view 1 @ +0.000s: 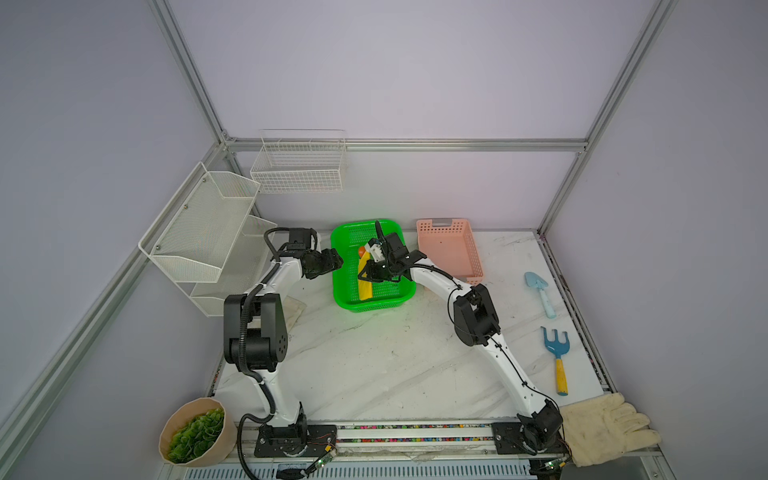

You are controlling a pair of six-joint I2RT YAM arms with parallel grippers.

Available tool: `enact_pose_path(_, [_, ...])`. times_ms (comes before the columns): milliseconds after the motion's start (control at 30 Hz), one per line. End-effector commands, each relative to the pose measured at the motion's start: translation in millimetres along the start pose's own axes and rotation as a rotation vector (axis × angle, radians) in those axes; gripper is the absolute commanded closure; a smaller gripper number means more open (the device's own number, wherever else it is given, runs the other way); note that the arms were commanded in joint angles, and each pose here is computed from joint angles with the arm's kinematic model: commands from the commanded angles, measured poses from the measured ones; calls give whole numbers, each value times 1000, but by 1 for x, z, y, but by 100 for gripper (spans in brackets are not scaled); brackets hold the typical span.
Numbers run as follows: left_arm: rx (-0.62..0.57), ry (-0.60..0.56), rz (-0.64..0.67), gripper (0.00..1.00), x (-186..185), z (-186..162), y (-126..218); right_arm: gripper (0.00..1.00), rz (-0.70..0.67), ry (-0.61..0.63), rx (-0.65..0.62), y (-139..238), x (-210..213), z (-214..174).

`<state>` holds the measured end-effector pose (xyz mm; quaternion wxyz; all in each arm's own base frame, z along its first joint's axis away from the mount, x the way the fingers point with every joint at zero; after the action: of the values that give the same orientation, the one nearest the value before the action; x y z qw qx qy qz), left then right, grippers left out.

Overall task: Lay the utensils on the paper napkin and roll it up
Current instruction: 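Lower the napkin roll into the green basket and open the right gripper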

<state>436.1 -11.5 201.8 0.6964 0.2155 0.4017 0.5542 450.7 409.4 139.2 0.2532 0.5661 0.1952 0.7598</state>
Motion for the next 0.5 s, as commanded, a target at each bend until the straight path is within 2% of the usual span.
enact_pose_path(0, [-37, 0, -36, 24, -1, 10, -1, 100, 53, 2, 3, -7, 15, -2])
enact_pose_path(167, [-26, 6, -51, 24, 1, 12, -12, 100, 52, -20, 19, -23, 11, -10])
enact_pose_path(467, [-46, -3, -108, 32, -4, 17, -21, 100, 23, -52, -13, -29, 8, -9])
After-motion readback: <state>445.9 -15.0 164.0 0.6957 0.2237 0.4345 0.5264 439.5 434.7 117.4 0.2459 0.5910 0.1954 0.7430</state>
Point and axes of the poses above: each gripper's point midway between its finger pads, its own y axis back along the fingers, its own x axis along the line the jaws close on, z = x × y, the point moved 10 cm from there along y, back along the fingers, and after that the axes turned 12 degrees about -y, right-handed, at the moved point
